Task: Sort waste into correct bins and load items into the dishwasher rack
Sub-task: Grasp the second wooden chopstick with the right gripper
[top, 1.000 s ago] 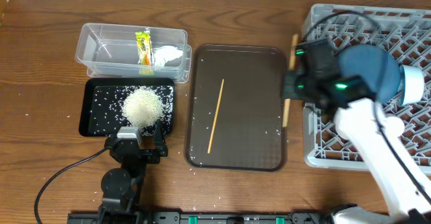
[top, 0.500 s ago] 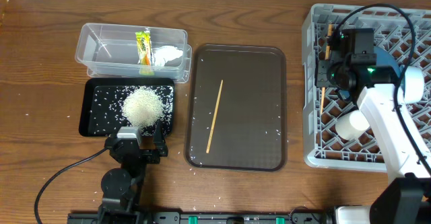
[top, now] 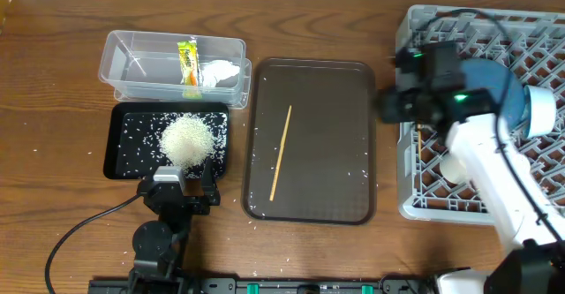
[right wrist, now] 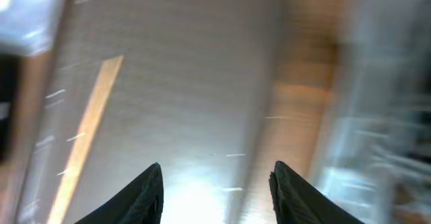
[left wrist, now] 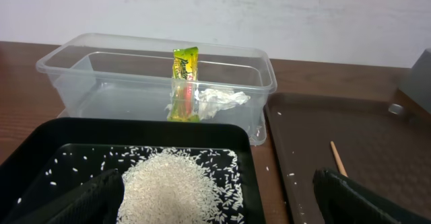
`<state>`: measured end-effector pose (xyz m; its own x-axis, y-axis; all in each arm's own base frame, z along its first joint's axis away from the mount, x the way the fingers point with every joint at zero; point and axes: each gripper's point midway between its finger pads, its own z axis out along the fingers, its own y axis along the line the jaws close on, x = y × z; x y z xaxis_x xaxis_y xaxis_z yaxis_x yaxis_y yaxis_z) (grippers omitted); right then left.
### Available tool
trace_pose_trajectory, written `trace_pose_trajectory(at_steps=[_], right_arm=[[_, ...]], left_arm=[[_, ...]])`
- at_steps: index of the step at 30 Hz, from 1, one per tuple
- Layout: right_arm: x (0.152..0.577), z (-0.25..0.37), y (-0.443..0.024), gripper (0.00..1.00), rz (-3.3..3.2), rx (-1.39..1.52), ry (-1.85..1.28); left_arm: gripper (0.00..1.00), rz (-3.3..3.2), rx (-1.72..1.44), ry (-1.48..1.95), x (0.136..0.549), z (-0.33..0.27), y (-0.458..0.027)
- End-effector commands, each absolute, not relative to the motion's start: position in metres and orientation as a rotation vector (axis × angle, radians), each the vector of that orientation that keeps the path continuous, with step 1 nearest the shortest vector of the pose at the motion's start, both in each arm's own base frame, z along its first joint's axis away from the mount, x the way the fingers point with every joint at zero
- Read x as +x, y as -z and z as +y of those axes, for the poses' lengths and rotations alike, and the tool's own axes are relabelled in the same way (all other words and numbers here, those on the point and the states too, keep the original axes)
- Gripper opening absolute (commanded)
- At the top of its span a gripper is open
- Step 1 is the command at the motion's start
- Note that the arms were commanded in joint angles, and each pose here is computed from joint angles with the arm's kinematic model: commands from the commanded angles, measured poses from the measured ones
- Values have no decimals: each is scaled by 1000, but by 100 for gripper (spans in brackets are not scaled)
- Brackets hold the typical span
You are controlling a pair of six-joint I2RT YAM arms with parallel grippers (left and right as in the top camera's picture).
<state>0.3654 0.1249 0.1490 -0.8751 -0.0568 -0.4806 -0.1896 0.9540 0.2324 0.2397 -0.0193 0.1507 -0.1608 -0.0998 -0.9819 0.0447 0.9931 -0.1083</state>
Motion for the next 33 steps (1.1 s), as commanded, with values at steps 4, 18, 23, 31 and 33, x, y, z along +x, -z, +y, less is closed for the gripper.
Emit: trace_pose_trajectory(at_steps=[4, 18, 23, 31, 33], right_arm=[[329, 226, -135, 56, 2670, -146, -411], [317, 313, 8, 44, 2820, 3, -388], [314, 298, 17, 4, 2862, 22, -312], [340, 234, -43, 1, 2771, 147, -156], [349, 211, -75, 1, 2714, 123, -140]], left_arm=[[93, 1765, -54, 118, 240, -17, -135], [93, 1765, -54, 118, 240, -17, -135], [93, 1765, -54, 118, 240, -17, -135], [93, 1765, -54, 118, 240, -17, -135], [93, 1765, -54, 118, 240, -17, -135]])
